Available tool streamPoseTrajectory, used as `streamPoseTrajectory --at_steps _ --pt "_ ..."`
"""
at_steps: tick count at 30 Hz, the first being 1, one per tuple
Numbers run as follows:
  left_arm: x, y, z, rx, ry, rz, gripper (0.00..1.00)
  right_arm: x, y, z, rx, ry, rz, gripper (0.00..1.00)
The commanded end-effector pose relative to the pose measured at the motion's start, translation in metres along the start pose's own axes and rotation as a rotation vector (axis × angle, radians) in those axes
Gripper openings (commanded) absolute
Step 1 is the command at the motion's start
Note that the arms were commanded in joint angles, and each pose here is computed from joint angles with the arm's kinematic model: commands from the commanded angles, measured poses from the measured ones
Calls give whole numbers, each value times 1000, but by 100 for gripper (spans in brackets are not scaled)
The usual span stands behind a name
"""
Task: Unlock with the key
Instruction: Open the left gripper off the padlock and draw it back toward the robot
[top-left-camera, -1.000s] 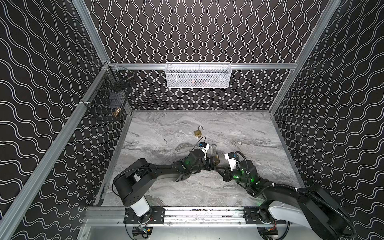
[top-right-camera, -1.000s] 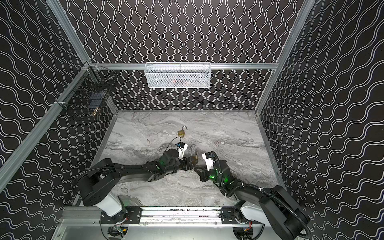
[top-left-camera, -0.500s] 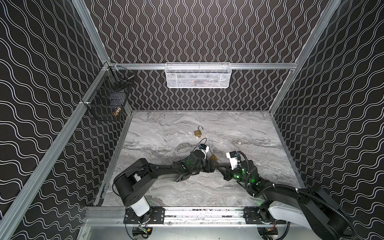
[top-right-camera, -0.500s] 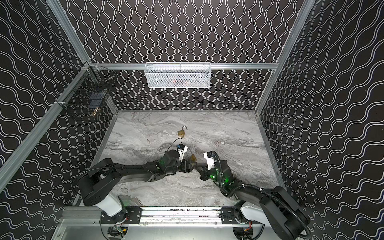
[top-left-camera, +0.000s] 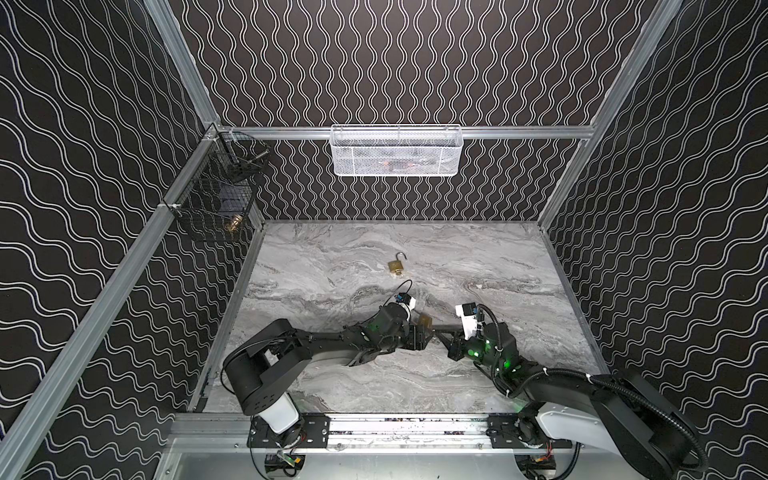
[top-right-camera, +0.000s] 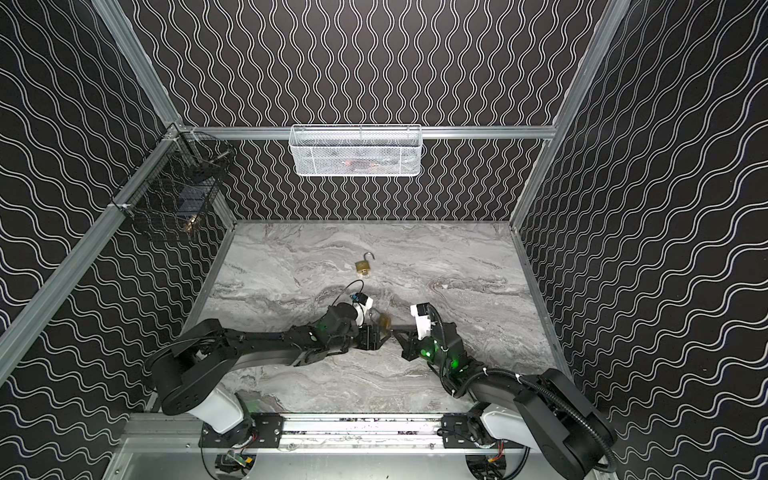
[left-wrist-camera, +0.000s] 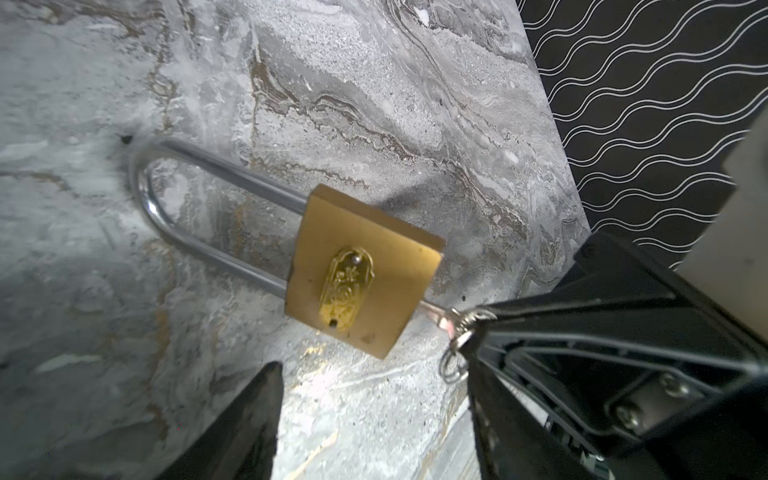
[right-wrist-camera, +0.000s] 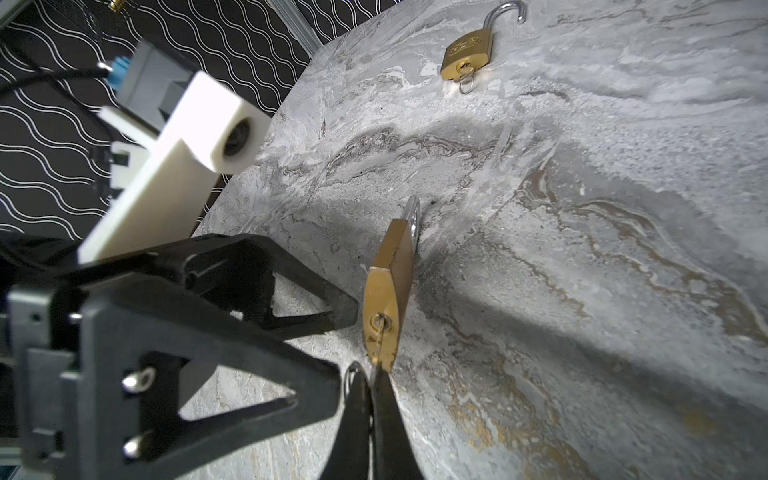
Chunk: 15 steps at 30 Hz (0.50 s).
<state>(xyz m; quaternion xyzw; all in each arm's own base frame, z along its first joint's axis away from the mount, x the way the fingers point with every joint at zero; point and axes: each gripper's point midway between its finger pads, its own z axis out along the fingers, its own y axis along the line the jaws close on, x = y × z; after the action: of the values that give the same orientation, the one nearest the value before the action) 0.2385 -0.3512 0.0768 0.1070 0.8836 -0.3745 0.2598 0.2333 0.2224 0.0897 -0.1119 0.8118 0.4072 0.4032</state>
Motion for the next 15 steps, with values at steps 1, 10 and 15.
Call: streamPoseTrajectory --at_steps 1,10,15 --pt "-3 -4 -13 11 -23 18 72 -22 15 -1 -66 -89 -28 0" --pt "0 18 -58 -83 -92 185 65 -20 13 3 -66 -86 -18 0" --pt "5 -11 -63 124 -205 355 58 -21 12 5 -56 -77 -21 0"
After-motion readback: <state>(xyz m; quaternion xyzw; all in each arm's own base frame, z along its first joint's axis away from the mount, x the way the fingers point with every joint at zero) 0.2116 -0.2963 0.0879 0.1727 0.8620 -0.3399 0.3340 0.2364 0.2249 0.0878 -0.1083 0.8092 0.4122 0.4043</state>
